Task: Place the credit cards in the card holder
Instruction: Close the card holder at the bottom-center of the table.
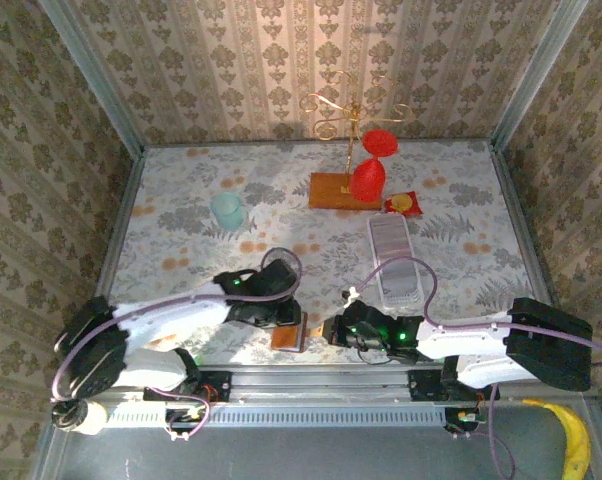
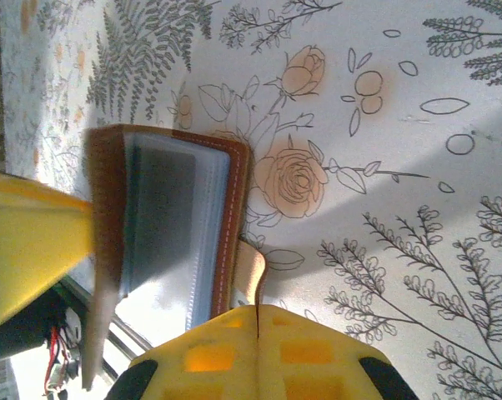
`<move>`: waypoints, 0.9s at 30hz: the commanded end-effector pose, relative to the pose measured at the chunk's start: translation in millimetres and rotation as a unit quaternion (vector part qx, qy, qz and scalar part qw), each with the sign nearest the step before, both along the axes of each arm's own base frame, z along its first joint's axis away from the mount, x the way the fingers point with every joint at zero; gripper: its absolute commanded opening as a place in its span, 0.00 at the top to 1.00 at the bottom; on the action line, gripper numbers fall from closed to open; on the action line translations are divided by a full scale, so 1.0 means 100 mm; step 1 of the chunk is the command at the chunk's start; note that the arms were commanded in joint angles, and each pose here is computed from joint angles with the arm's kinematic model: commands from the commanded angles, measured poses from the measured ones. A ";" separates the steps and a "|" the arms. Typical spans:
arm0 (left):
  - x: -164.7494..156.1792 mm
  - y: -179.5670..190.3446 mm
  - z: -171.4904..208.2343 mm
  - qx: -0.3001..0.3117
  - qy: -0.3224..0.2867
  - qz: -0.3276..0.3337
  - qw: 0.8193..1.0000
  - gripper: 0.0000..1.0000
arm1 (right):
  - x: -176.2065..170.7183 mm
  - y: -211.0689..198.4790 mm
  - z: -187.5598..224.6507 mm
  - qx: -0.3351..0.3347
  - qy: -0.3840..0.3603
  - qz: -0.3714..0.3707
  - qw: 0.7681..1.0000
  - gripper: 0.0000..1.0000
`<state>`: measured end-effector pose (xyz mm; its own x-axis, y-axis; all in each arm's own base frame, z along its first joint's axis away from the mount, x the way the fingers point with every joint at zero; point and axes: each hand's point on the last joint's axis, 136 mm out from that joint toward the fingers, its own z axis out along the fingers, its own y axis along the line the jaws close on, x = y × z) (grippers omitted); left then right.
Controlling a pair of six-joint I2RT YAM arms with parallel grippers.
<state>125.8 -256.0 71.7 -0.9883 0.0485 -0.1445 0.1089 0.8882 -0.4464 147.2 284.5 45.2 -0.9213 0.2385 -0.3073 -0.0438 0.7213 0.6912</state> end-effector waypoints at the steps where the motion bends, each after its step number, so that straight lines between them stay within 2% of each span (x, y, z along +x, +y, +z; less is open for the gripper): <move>1: -0.01 0.07 0.00 -0.031 -0.011 0.024 0.999 0.78 | 0.03 0.03 0.08 -0.011 -0.015 0.003 1.000 1.00; 6: -0.15 0.32 -0.18 0.007 0.003 0.019 1.000 0.96 | 0.05 0.04 0.13 0.000 -0.013 -0.005 1.000 1.00; 9: -0.18 0.37 -0.22 0.007 0.005 0.013 1.000 1.00 | 0.07 0.06 0.18 0.006 -0.015 -0.009 1.000 1.00; 16: -0.26 0.33 -0.24 -0.055 0.010 0.018 0.998 1.00 | 0.10 0.13 0.20 0.003 -0.011 -0.012 1.000 1.00; 23: -0.21 0.57 -0.07 -0.052 -0.035 0.029 0.998 0.86 | 0.14 0.06 0.11 -0.016 -0.004 -0.037 0.999 1.00; 27: -0.28 0.61 -0.12 -0.075 -0.024 0.044 0.996 0.80 | 0.16 0.05 0.10 -0.022 -0.004 -0.041 0.999 1.00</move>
<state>106.2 -212.3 79.6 -0.9714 -0.0474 -0.2327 0.1087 0.7823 -0.6134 155.5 292.8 54.6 -0.9150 0.2631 -0.3058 -0.0160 0.7339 0.6791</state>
